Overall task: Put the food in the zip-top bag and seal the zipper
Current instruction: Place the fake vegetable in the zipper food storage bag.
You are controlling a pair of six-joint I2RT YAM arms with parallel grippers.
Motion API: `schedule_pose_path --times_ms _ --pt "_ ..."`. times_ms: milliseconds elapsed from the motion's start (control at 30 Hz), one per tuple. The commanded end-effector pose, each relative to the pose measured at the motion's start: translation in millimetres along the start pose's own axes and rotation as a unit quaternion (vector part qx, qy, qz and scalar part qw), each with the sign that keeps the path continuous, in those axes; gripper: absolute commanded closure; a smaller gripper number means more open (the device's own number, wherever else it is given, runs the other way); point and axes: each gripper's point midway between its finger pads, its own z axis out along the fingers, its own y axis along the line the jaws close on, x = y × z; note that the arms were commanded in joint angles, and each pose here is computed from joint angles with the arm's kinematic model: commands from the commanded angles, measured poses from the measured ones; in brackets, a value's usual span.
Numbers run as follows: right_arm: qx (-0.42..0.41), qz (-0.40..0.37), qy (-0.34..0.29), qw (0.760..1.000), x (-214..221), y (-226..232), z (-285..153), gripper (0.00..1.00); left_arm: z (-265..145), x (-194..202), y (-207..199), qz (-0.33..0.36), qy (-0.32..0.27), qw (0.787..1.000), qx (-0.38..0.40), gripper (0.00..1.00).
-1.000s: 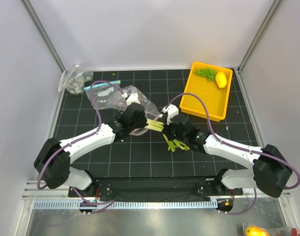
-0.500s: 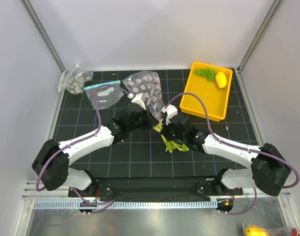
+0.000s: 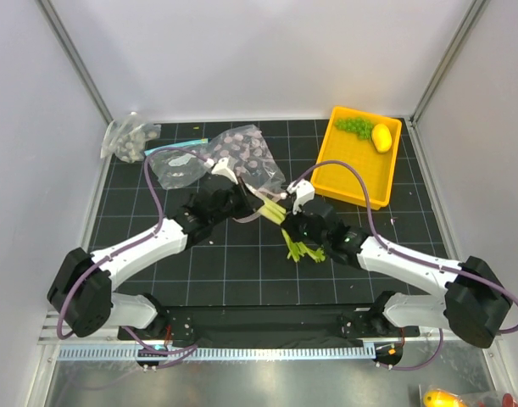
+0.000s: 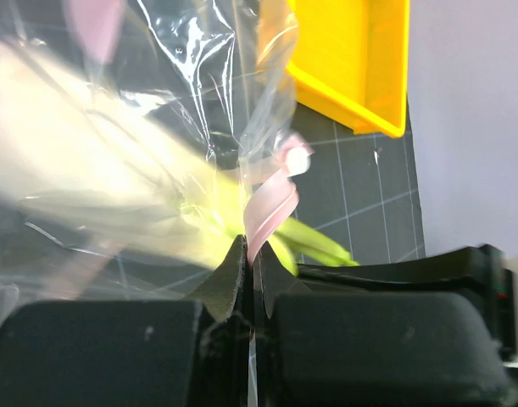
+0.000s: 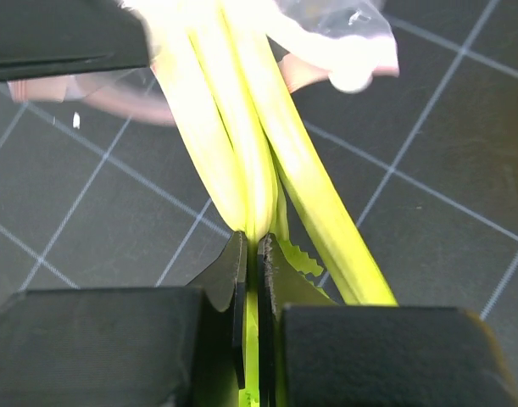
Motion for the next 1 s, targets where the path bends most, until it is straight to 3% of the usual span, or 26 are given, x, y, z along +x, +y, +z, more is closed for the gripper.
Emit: schedule_pose_path --times_ms 0,67,167,233,467,767,967 --pt "0.039 0.046 -0.066 0.996 -36 -14 -6 0.99 0 -14 16 -0.024 -0.027 0.999 -0.031 1.0" --pt "0.074 0.071 -0.056 0.993 -35 -31 -5 0.99 -5 -21 24 -0.034 -0.045 0.997 -0.044 1.0" --pt "0.053 0.093 -0.051 0.993 -32 -31 -3 0.99 -9 -29 32 -0.041 -0.069 0.995 -0.064 1.0" --pt "0.041 0.097 -0.062 0.992 -36 -27 -4 0.99 -9 -22 36 -0.044 -0.056 0.995 -0.071 1.0" --pt "-0.028 0.068 -0.039 0.997 -33 0 5 0.99 5 4 -16 -0.048 0.031 0.996 0.065 0.99" --pt "-0.027 0.033 -0.023 0.999 -27 14 12 0.99 4 19 -40 -0.067 0.06 0.987 0.129 0.99" --pt "-0.044 -0.013 -0.009 0.999 -21 32 15 0.99 3 32 -61 -0.04 0.076 0.984 0.157 1.0"
